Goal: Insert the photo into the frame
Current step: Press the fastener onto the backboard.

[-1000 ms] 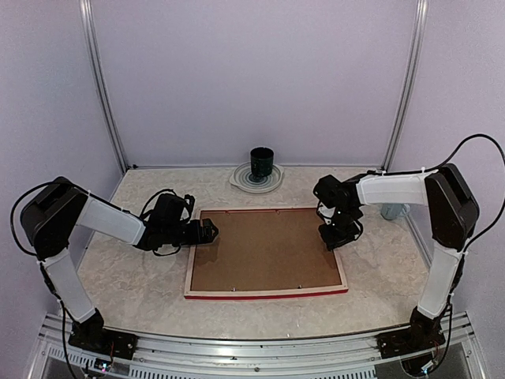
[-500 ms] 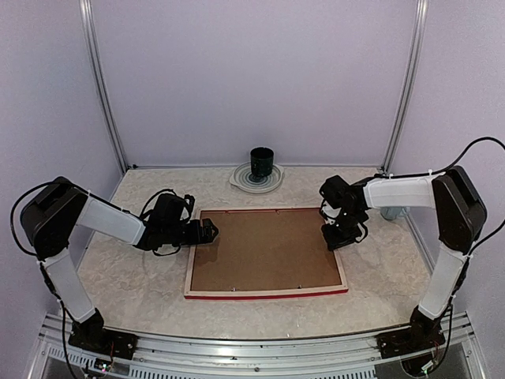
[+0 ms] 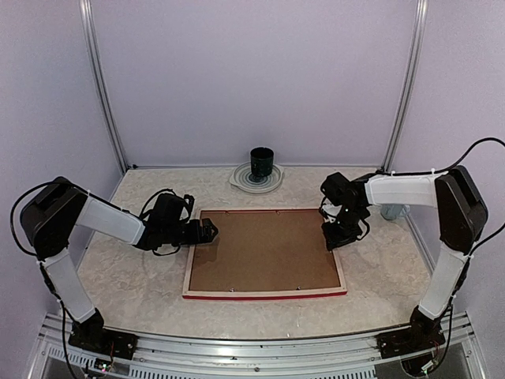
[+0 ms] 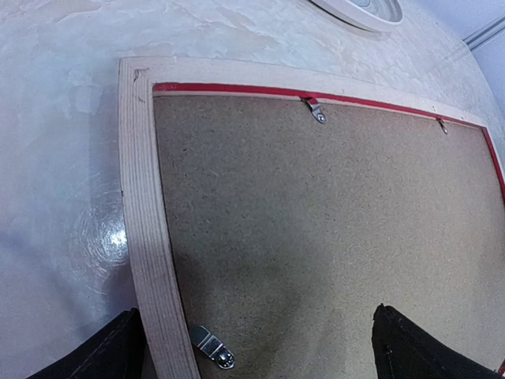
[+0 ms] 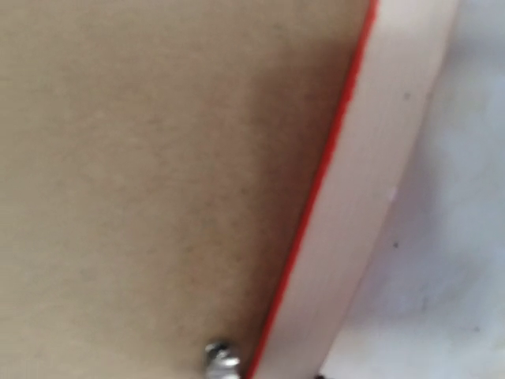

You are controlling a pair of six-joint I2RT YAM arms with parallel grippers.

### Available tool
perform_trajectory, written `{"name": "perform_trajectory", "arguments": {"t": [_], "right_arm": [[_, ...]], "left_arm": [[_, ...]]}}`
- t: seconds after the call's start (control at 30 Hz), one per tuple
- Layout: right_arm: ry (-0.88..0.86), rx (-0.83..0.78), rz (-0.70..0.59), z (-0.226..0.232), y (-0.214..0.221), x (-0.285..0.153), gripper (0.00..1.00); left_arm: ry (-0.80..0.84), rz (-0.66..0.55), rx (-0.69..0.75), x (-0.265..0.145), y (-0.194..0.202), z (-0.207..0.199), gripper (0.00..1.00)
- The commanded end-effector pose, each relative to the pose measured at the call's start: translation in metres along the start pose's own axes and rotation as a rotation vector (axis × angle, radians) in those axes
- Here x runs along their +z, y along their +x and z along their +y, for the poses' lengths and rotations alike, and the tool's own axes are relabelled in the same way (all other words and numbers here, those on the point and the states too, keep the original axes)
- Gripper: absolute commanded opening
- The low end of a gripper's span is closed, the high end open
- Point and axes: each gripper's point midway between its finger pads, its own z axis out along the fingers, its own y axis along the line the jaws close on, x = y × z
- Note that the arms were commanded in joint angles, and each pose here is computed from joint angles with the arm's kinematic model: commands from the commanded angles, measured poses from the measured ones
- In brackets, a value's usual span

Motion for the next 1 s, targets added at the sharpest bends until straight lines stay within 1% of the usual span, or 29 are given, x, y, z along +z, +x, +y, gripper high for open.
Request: {"name": "perform_trajectory", "arguments": {"t": [0.0,0.13,0.37,0.53,0.7,0.8,0.97], "right_arm": [[-0.048,-0.025,-0.067,0.013,-0.023,-0.041,0.33],[0.001,-0.034,-0.05,0.005,-0.022,-0.039,0.35],[0.028,-0.051,0.025,0.005,0.002,-0.014,0.36],[0.046,-0.069,0.067,0.006,0.015,0.005,0.33],[0.109,-0.067,0.087,-0.003,0.018,0.014,0.27],[0.102,-0.071,0.081,-0.001,0.016,0.012,0.27],[0.095,-0.063,0.012,0.002,-0.002,-0.009,0.27]], "left_arm": [[-0.04,0.129,-0.02,0.0,0.037,0.017,0.99],[-0.041,0.131,-0.02,0.001,0.037,0.018,0.99],[-0.041,0.133,-0.02,0.002,0.038,0.018,0.99],[-0.039,0.136,-0.023,0.003,0.038,0.018,0.99],[-0.041,0.137,-0.023,0.003,0.039,0.018,0.99],[-0.042,0.138,-0.023,0.003,0.039,0.019,0.99],[-0.041,0.137,-0.023,0.003,0.039,0.019,0.99]]}}
